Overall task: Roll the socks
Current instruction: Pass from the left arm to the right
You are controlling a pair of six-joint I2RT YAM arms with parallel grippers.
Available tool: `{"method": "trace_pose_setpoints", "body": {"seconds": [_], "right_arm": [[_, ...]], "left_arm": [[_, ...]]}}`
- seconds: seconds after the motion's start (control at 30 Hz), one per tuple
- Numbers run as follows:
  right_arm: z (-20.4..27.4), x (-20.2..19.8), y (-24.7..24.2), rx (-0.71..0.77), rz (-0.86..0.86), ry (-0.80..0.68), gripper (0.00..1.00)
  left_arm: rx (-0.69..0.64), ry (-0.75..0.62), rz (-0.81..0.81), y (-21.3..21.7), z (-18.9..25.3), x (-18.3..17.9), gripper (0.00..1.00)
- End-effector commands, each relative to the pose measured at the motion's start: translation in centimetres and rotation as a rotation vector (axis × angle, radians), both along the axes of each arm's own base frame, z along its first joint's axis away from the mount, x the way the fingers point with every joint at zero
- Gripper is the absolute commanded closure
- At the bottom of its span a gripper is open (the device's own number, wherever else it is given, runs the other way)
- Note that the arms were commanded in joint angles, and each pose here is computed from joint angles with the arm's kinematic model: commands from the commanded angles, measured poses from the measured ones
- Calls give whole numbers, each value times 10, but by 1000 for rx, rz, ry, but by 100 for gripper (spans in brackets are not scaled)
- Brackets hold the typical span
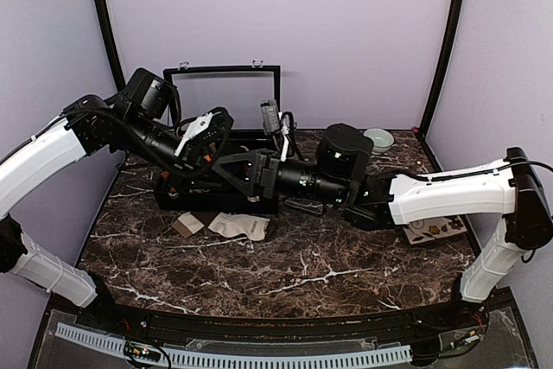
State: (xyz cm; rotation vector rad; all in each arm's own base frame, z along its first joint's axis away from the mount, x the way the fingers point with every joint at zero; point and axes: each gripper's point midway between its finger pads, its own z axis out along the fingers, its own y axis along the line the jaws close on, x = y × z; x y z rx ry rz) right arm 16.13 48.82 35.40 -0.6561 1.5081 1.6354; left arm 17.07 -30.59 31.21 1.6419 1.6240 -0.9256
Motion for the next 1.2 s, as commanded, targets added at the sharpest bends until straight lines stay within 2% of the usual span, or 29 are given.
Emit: {"method": "trace_pose_setpoints", "body": {"seconds": [0.0,0.07,0.13,0.3,0.37,0.47,0.5,0.57,0.6,0.63,0.67,0.8,0.9,1.03,1.17], "right_arm": [[2,-5,14,-30,47,12,44],[-2,-3,16,-44,40,20,46],[-3,-1,14,-39,33,21,54],[8,4,4,25,35,34,92],[7,5,3,23,45,44,100],[2,9,6,-12,44,59,100],[0,11,5,-23,35,61,100],[-1,16,1,-32,16,64,100],[-2,21,-2,-42,2,64,100],[-2,25,-5,-54,-11,58,100],[-3,29,-7,-69,-28,54,100],[-14,52,-14,-171,-104,22,100],[-16,75,-21,-266,-177,-30,100],[-45,116,-24,-466,-293,-101,100],[-66,150,-13,-603,-324,-175,100]], "left_arm": [[-11,-39,1,-1,3,4,100],[-10,-40,2,-1,3,4,100],[-10,-41,4,-1,4,4,100],[-6,-43,1,1,2,3,100],[-1,-49,5,2,0,4,100],[10,-71,18,3,-2,7,95],[15,-80,27,3,-4,9,86],[36,-108,66,6,-9,18,57],[49,-121,81,7,-13,21,47],[68,-130,95,9,-20,24,25],[83,-142,114,11,-24,28,10],[121,-152,205,26,-39,44,2],[154,-129,293,45,-51,63,1],[238,-102,526,102,-77,116,1],[209,-35,767,170,-80,164,1]]}}
